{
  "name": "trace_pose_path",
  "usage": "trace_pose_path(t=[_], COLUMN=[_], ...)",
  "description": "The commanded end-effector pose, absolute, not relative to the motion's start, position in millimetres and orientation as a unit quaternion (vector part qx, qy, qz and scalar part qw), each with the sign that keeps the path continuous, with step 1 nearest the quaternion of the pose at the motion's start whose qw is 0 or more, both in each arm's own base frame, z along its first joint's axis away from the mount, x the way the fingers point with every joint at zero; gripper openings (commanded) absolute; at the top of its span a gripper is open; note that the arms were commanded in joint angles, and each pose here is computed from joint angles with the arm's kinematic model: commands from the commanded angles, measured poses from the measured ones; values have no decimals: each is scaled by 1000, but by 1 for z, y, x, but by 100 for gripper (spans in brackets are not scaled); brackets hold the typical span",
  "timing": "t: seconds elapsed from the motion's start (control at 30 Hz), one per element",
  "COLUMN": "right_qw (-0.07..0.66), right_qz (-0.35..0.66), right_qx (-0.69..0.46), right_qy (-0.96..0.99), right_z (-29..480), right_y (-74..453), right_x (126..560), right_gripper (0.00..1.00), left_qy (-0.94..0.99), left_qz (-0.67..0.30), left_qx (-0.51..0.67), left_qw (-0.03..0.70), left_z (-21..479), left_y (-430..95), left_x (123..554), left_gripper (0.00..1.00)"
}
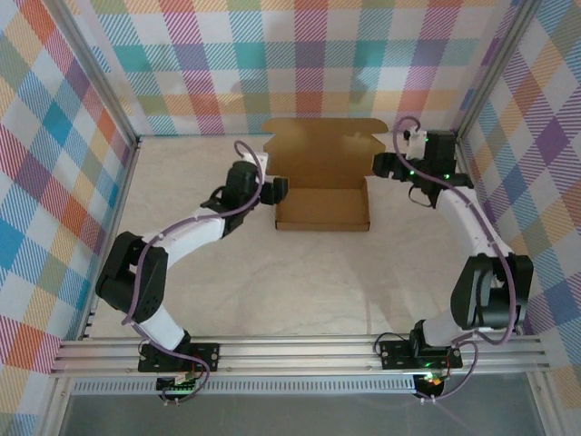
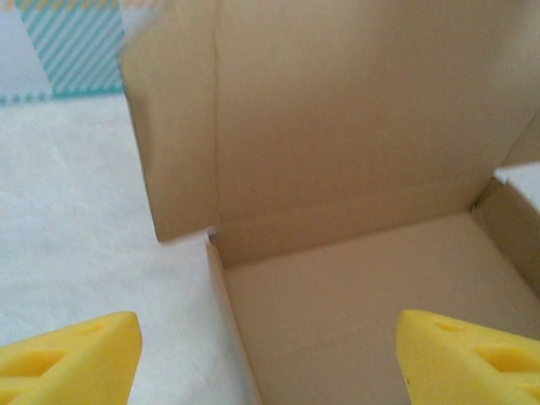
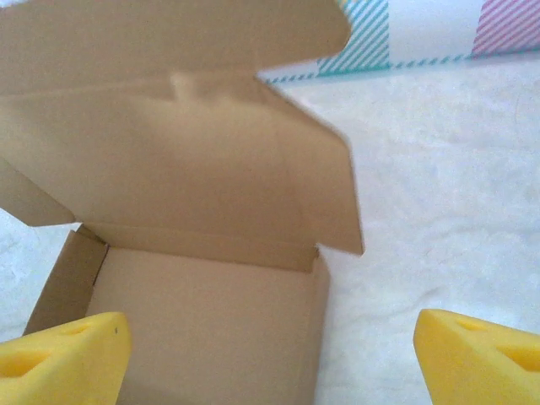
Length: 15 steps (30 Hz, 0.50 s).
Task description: Fold the paper box
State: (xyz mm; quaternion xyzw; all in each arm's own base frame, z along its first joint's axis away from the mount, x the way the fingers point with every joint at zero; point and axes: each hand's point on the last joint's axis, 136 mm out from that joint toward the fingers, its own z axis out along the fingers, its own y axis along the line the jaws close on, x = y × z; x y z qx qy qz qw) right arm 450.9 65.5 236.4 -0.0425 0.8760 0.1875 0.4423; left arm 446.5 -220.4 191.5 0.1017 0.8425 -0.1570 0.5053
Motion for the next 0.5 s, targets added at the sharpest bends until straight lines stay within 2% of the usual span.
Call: trace_pose_path(t=[0.0, 0.1, 0.2, 0.47], right_qw=[432, 420, 417, 411], right_qz=[240, 275, 296, 327], right_qx=[-123, -186, -228, -320], right_qy=[860, 845, 828, 789], right_z=[245, 252, 254, 252], right_y=[73, 74, 74, 84], right_x=[460, 469, 481, 502], right_gripper=[82, 77, 77, 65], left_qy=[858, 860, 860, 863], left_qz=[-190, -215, -220, -224], left_qx=[139, 137, 139, 134], left_qw=[457, 443, 439, 433], left_z=[185, 188, 193, 187], left_y=[-218, -207, -198, -183], left_x=[444, 451, 457, 463], left_gripper=[79, 80, 78, 77])
